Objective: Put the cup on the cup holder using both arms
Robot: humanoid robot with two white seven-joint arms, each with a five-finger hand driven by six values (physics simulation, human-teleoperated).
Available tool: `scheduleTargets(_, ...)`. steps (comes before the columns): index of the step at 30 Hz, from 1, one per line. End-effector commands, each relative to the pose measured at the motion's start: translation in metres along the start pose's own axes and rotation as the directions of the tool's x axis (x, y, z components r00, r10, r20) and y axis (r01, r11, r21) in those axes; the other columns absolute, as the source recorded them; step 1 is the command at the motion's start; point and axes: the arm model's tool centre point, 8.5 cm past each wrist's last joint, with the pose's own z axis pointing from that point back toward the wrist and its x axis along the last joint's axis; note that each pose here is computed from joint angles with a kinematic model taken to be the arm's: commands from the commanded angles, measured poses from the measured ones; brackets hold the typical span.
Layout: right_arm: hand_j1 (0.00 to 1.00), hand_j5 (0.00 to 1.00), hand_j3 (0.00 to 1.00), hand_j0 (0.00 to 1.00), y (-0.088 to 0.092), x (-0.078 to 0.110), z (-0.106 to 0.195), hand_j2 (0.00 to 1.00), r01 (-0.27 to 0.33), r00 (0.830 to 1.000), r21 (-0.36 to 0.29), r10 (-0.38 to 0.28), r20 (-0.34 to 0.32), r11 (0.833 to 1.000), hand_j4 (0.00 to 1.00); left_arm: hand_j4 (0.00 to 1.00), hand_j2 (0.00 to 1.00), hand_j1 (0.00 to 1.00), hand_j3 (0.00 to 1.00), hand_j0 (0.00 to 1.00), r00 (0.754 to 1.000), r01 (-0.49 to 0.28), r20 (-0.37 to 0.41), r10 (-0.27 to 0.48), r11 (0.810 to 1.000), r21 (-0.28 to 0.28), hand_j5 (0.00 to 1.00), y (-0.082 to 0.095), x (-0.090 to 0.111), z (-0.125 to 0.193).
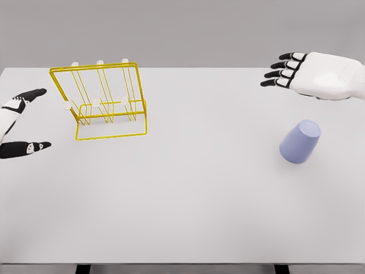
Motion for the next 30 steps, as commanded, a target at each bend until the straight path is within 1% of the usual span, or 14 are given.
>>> scheduleTargets(1,1.0,1.0,1.0,1.0,0.0,0.0,0.001,1.0,0.001,1.0,0.001,-0.001,-0.003,1.0,1.0,1.0,1.0,1.0,1.0,1.0,1.0,-0.004,0.001,0.004,1.0,0.004,1.0,0.001,0.0,0.0)
scheduleTargets(5,1.0,1.0,1.0,1.0,-0.005,-0.004,0.005,1.0,0.006,1.0,-0.014,-0.006,-0.004,1.0,1.0,1.0,1.0,1.0,1.0,1.0,1.0,-0.003,0.001,0.003,1.0,0.003,1.0,0.001,0.0,0.0)
scheduleTargets(9,1.0,1.0,1.0,1.0,-0.025,-0.019,0.031,1.0,0.025,1.0,-0.053,-0.026,-0.017,0.998,1.0,1.0,1.0,1.0,1.0,1.0,1.0,-0.003,0.001,0.003,1.0,0.001,1.0,0.001,0.0,0.0)
scheduleTargets(10,1.0,1.0,1.0,1.0,-0.018,-0.013,0.031,1.0,0.062,0.998,-0.04,-0.061,0.02,0.997,1.0,1.0,1.0,1.0,1.0,1.0,1.0,-0.004,0.003,0.004,1.0,0.002,1.0,0.001,0.001,-0.001)
scheduleTargets(11,1.0,1.0,1.0,1.0,-0.009,-0.007,0.025,1.0,0.073,0.996,-0.005,-0.073,0.048,0.997,1.0,1.0,1.0,1.0,1.0,1.0,1.0,-0.004,0.003,0.004,1.0,0.002,1.0,0.001,0.001,-0.001)
scheduleTargets(13,0.99,0.99,0.99,0.99,-0.003,-0.016,0.046,0.99,0.065,0.998,0.057,-0.066,0.011,0.996,0.99,1.0,1.0,1.0,1.0,1.0,1.0,-0.003,0.005,0.003,1.0,0.001,1.0,0.0,0.001,-0.001)
scheduleTargets(14,0.98,0.98,0.98,0.98,-0.007,-0.018,0.057,0.98,0.121,0.992,0.034,-0.122,0.027,0.992,0.98,1.0,1.0,1.0,1.0,1.0,1.0,-0.004,0.005,0.004,1.0,0.001,1.0,0.0,0.001,-0.001)
scheduleTargets(16,0.98,0.98,0.98,0.98,-0.016,-0.02,0.074,0.98,0.238,0.969,-0.027,-0.236,0.074,0.971,0.98,1.0,1.0,1.0,1.0,1.0,1.0,-0.004,0.006,0.004,1.0,0.002,1.0,0.0,0.002,-0.001)
scheduleTargets(17,0.98,0.98,0.98,0.98,-0.015,-0.022,0.075,0.98,0.291,0.954,-0.051,-0.285,0.094,0.955,0.98,1.0,1.0,1.0,1.0,1.0,1.0,-0.004,0.006,0.004,1.0,0.002,1.0,0.0,0.002,-0.001)
scheduleTargets(19,0.98,0.98,0.98,0.98,-0.003,-0.032,0.079,0.98,0.376,0.925,-0.067,-0.37,0.088,0.924,0.98,1.0,1.0,1.0,1.0,1.0,1.0,-0.004,0.006,0.004,1.0,0.002,1.0,0.0,0.002,-0.001)
scheduleTargets(22,1.0,1.0,1.0,1.0,0.025,-0.033,0.077,1.0,0.44,0.897,-0.023,-0.437,0.066,0.898,1.0,1.0,1.0,1.0,1.0,1.0,1.0,-0.004,0.006,0.004,1.0,0.002,1.0,0.0,0.002,-0.001)
scheduleTargets(23,1.0,1.0,1.0,1.0,0.031,-0.032,0.077,1.0,0.451,0.891,-0.011,-0.449,0.062,0.893,1.0,1.0,1.0,1.0,1.0,1.0,1.0,-0.004,0.006,0.004,1.0,0.002,1.0,0.0,0.002,-0.001)
scheduleTargets(27,1.0,1.0,1.0,1.0,0.045,-0.025,0.075,1.0,0.464,0.883,0.032,-0.465,0.06,0.885,1.0,1.0,1.0,1.0,1.0,1.0,1.0,-0.003,0.006,0.003,1.0,0.001,1.0,0.0,0.002,-0.001)
scheduleTargets(30,1.0,1.0,1.0,1.0,0.062,-0.023,0.069,1.0,0.495,0.865,0.062,-0.498,0.054,0.867,1.0,1.0,1.0,1.0,1.0,1.0,1.0,-0.003,0.006,0.003,1.0,0.001,1.0,0.0,0.002,-0.001)
